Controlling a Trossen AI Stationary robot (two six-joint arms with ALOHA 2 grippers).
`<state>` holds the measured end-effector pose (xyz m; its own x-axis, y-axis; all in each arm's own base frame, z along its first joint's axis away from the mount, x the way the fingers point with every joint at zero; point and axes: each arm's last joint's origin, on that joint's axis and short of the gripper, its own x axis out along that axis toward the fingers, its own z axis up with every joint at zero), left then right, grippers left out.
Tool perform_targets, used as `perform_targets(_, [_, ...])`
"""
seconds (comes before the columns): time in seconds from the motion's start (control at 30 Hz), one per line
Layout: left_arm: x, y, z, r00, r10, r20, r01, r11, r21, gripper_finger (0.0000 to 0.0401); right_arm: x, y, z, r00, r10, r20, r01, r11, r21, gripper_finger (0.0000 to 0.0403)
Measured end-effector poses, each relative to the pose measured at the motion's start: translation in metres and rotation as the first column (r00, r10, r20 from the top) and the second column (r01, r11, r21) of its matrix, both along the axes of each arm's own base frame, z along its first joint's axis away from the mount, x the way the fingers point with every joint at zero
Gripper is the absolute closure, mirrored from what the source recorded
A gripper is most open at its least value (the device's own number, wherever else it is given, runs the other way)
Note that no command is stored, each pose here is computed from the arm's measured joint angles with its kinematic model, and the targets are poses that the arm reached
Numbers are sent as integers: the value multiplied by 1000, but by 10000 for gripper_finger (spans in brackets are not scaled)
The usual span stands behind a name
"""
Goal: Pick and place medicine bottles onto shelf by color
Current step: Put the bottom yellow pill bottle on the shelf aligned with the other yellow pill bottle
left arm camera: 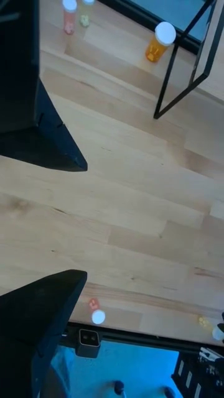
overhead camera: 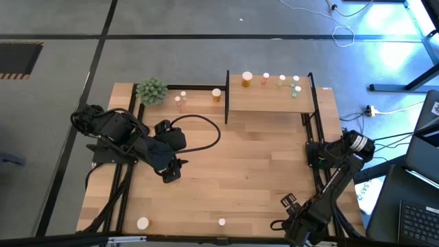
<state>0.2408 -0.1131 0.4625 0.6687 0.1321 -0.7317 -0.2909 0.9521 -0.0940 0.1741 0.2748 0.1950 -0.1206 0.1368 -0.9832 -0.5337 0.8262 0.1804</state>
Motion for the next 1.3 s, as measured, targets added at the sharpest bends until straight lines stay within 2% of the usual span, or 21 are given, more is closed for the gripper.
perform_targets(0.5, [0, 0, 0, 1000, 0, 0, 0, 1000, 0, 133, 2, 3, 0, 999, 30, 28, -31, 999, 33, 228])
perform_targets(0.67, [0, 0, 0, 1000, 0, 0, 0, 1000, 0, 133, 4, 3, 0, 995, 0, 95, 0, 1000, -2, 228])
perform_targets(0.93, [0, 0, 0, 1000, 4, 1, -4, 1000, -4, 133, 5, 3, 0, 995, -25, 99, 25, 1000, -6, 228])
perform_targets(1.3, [0, 0, 0, 1000, 6, 1, -6, 1000, -5, 133, 8, 7, 1, 991, -32, 127, 27, 999, 41, 228])
